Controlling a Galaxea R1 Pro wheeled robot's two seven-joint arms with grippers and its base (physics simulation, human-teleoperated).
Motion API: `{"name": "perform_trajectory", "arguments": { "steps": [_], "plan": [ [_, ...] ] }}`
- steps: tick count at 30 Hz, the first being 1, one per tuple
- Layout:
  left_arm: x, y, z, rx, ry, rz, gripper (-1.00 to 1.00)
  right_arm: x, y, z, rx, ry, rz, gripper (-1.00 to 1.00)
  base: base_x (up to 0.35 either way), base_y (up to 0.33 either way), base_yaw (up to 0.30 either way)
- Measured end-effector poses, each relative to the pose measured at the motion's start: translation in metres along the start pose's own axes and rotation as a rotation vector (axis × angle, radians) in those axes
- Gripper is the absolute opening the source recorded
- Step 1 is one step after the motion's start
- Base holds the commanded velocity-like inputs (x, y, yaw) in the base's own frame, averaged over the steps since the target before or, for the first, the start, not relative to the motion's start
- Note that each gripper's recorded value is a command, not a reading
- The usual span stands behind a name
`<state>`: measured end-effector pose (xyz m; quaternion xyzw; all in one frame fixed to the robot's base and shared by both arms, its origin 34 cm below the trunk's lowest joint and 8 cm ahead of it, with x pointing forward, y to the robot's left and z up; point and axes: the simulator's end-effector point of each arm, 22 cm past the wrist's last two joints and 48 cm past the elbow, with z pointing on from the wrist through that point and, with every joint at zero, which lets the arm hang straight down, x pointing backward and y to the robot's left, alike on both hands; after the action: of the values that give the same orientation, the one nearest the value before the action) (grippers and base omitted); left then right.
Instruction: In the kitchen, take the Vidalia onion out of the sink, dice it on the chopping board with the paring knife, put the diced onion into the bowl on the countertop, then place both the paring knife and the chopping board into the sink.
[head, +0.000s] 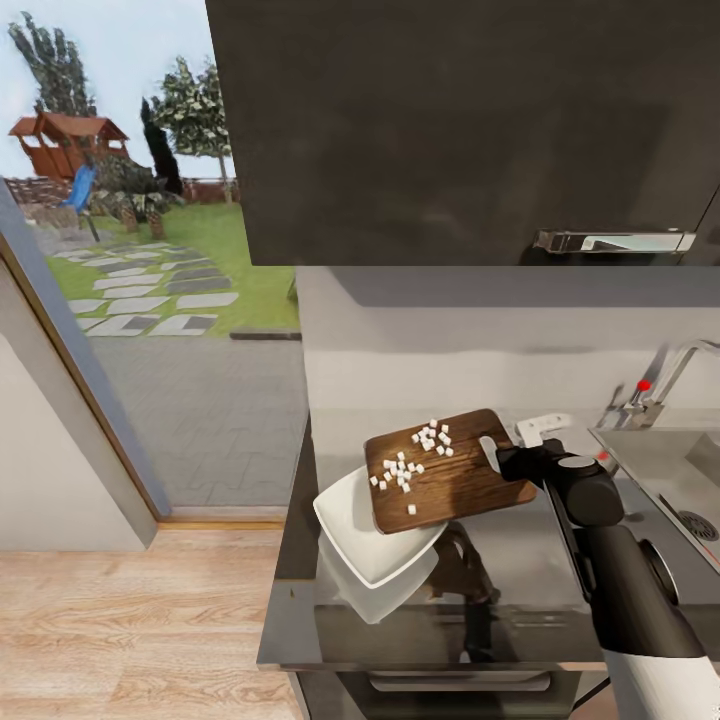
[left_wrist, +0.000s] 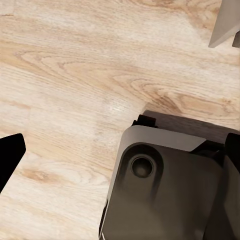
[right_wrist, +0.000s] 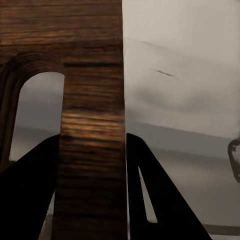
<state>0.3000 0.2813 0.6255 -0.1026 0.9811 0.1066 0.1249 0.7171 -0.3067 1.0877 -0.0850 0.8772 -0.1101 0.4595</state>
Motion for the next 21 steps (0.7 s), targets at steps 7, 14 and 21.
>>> {"name": "perform_trajectory", "arguments": {
  "steps": [7, 14, 21],
  "plan": [
    [0.000, 0.000, 0.000, 0.000, 0.000, 0.000, 1.00, -0.004, 0.015, -0.001, -0.021, -0.007, -0.032, -1.00, 0.000, 0.000, 0.000],
    [0.000, 0.000, 0.000, 0.000, 0.000, 0.000, 1.00, -0.015, 0.015, -0.002, -0.020, -0.026, -0.031, -1.00, 0.000, 0.000, 0.000],
    [0.000, 0.000, 0.000, 0.000, 0.000, 0.000, 1.00, -0.021, 0.014, -0.002, -0.017, -0.036, -0.030, -1.00, 0.000, 0.000, 0.000]
  ]
}}
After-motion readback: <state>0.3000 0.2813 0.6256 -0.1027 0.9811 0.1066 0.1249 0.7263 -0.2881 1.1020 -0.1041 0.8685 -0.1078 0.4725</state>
